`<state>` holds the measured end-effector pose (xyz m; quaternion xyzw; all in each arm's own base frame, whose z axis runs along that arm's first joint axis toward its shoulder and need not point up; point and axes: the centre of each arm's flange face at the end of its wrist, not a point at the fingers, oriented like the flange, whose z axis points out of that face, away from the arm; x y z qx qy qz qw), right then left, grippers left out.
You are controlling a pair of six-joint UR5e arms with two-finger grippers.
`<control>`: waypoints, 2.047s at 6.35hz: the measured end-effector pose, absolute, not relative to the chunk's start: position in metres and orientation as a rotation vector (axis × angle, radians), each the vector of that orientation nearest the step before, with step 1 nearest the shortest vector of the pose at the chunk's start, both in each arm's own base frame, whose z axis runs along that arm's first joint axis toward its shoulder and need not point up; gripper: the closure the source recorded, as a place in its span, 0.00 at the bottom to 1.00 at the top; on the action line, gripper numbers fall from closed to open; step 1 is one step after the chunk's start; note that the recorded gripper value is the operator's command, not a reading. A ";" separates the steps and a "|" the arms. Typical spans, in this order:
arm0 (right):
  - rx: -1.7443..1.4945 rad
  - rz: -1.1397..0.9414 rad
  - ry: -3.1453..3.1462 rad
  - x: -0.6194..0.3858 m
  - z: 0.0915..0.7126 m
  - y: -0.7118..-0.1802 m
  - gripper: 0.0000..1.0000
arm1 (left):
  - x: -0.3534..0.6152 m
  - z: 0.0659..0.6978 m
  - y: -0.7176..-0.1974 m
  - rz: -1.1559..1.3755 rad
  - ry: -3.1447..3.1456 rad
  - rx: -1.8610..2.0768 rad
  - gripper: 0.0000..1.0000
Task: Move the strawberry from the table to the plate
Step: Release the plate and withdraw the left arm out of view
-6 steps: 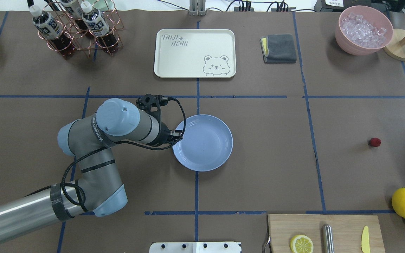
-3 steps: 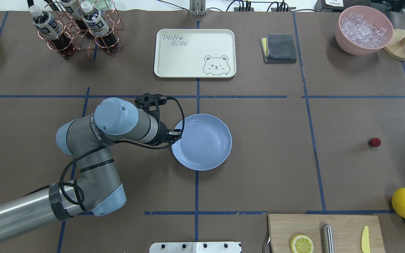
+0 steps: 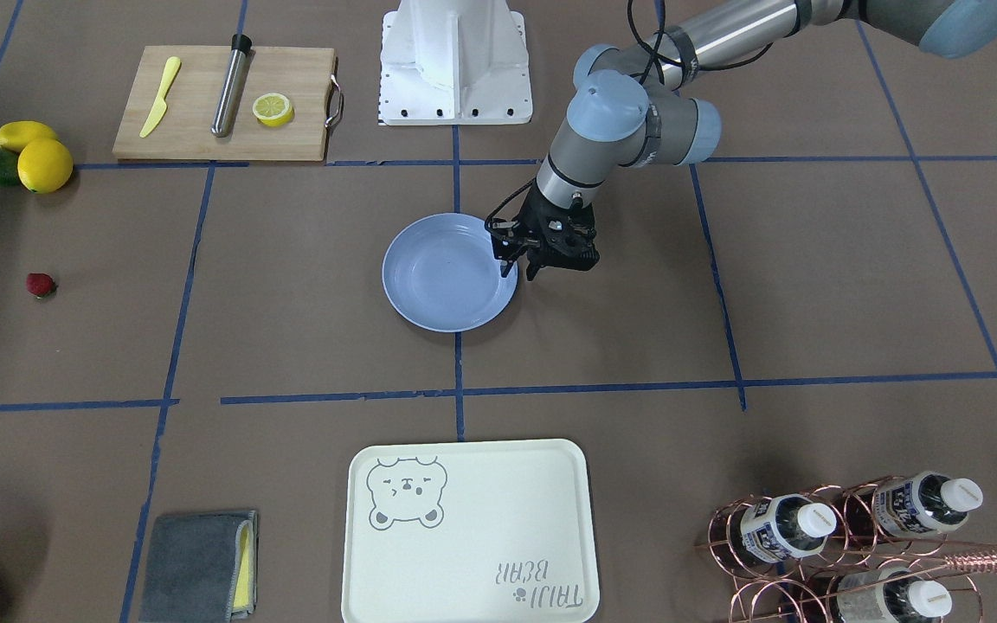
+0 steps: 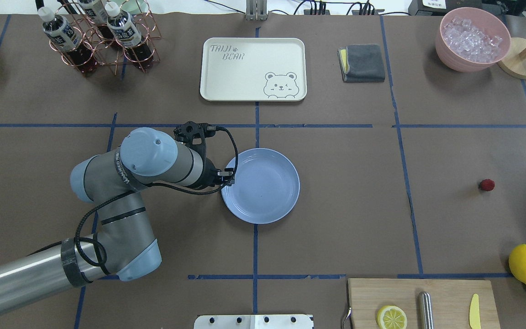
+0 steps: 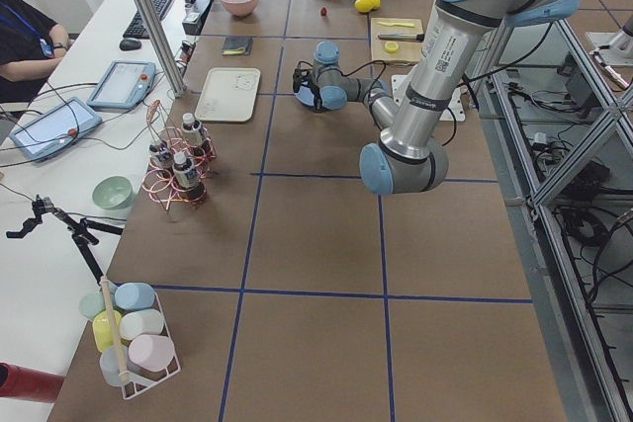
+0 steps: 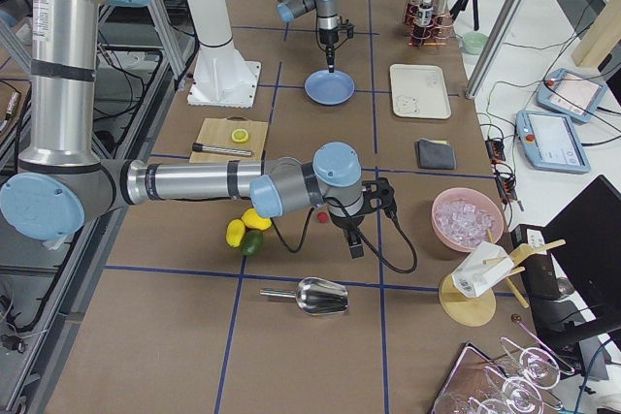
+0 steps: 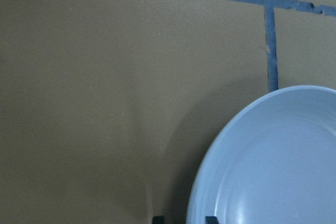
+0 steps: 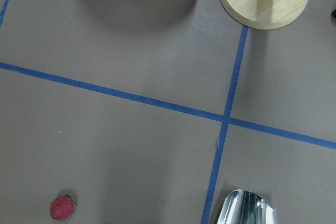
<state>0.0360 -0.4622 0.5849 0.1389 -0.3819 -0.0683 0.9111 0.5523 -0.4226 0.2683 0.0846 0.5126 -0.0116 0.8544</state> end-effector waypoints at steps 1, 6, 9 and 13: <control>0.318 -0.157 -0.791 0.035 0.568 -0.467 0.00 | 0.515 0.274 -0.438 0.041 1.068 0.228 0.00; 0.361 -0.254 -0.823 0.001 0.527 -0.478 0.00 | 0.101 0.458 -0.552 0.346 0.714 0.405 0.00; 0.334 -0.237 -0.864 -0.052 0.484 -0.504 0.00 | -0.045 0.569 -0.515 0.287 0.741 0.195 0.00; 0.251 -0.151 -0.817 -0.165 0.472 -0.455 0.00 | -0.064 0.613 -0.473 0.245 0.758 0.112 0.00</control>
